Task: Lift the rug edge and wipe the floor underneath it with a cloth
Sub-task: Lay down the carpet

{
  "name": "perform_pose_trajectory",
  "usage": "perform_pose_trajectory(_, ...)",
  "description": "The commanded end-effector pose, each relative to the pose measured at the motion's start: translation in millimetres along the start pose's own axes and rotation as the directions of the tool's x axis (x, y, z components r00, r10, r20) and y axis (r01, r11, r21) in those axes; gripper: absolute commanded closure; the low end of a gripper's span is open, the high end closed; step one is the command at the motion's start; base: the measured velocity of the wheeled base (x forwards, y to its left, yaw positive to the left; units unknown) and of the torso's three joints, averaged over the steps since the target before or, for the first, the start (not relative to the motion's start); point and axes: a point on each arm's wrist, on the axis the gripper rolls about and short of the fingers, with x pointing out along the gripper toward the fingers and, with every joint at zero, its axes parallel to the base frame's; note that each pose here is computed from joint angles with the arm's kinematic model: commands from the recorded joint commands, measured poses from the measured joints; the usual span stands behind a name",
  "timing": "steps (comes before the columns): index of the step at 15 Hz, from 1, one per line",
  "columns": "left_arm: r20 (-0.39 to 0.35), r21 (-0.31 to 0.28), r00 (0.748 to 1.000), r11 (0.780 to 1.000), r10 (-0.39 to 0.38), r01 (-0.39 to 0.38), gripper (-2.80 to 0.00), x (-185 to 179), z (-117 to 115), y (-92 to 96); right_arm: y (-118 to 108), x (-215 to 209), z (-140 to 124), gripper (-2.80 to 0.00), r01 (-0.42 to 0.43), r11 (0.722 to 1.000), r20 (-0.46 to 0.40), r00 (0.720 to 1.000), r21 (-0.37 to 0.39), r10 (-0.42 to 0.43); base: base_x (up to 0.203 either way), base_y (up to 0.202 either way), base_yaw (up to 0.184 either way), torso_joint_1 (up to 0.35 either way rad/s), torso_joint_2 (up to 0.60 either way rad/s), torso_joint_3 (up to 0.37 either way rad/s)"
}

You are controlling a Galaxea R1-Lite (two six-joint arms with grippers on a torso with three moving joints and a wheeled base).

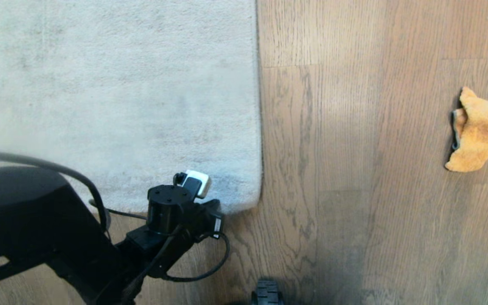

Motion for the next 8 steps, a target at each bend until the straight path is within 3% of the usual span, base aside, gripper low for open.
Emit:
perform_pose_trajectory(1,0.030,0.006,0.999,1.000,-0.011,0.010,0.00,16.1,-6.6,-4.4,0.0,0.1,0.1,0.00,0.000,1.000,-0.001,1.000,0.000,0.000,0.000,0.000,0.000,0.000,0.00,0.000)
perform_pose_trajectory(3,0.091,-0.004,0.996,1.000,-0.020,0.020,0.00,20.4,-2.7,-7.5,0.0,0.1,0.1,0.00,-0.001,1.000,-0.001,1.000,0.000,0.001,0.000,0.000,0.000,0.000,0.00,0.000)
perform_pose_trajectory(8,0.144,-0.024,0.988,0.998,-0.059,0.063,0.00,26.5,2.9,-21.9,0.0,0.1,0.1,0.00,0.000,1.000,-0.001,1.000,0.000,0.000,0.000,0.000,0.000,0.000,0.00,0.000)
